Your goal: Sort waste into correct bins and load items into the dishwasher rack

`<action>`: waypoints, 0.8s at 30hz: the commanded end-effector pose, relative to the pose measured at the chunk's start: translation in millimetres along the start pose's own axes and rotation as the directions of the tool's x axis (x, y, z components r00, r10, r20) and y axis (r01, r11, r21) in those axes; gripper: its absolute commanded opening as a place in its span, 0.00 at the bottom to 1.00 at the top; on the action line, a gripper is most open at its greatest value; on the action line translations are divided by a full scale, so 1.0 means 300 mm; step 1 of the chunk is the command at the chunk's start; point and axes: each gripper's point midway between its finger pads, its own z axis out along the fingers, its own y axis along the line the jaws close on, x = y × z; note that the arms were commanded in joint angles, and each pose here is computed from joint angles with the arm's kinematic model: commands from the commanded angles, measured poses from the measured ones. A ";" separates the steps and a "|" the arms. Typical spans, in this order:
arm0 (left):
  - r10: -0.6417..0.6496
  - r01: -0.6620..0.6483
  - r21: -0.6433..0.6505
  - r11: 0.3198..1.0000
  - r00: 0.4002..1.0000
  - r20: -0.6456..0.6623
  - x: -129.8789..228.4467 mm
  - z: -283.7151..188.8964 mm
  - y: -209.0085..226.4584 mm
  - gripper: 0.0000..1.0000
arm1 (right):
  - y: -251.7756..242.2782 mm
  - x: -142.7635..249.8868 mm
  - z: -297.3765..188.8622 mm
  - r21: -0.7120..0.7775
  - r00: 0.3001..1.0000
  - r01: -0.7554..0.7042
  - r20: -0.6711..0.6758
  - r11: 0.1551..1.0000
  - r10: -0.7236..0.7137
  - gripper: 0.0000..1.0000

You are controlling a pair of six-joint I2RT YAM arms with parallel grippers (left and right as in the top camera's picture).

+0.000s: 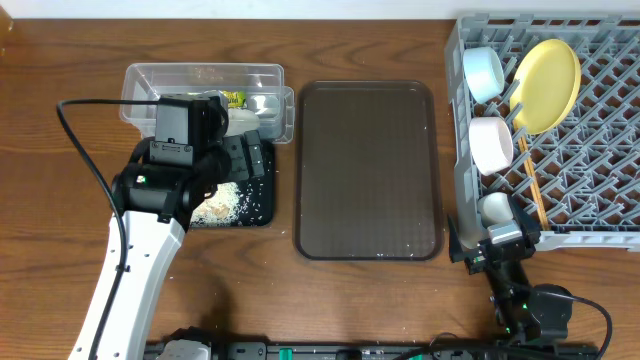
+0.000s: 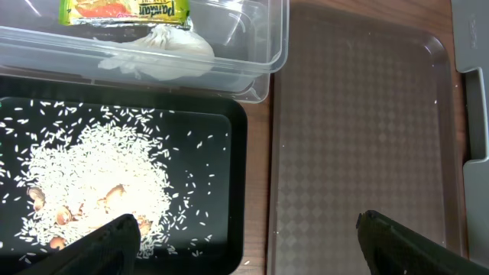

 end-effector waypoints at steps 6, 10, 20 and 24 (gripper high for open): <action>0.006 -0.006 -0.011 1.000 1.000 0.004 -0.009 -0.001 0.007 0.93 | 0.005 0.003 0.000 -0.004 1.000 -0.013 -0.003 1.000 0.013 0.99; 0.006 -0.006 -0.011 1.000 1.000 0.004 -0.008 0.000 0.007 0.93 | 0.005 0.003 0.000 -0.004 1.000 -0.013 -0.003 1.000 0.013 0.99; 0.020 -0.008 -0.036 0.999 0.939 0.344 -0.016 -0.161 0.094 0.93 | 0.005 0.003 0.000 -0.004 1.000 -0.013 -0.003 1.000 0.013 0.99; 0.004 -0.010 0.009 1.000 0.848 0.530 0.010 -0.200 0.133 0.93 | 0.005 0.003 0.000 -0.004 1.000 -0.013 -0.003 1.000 0.013 0.99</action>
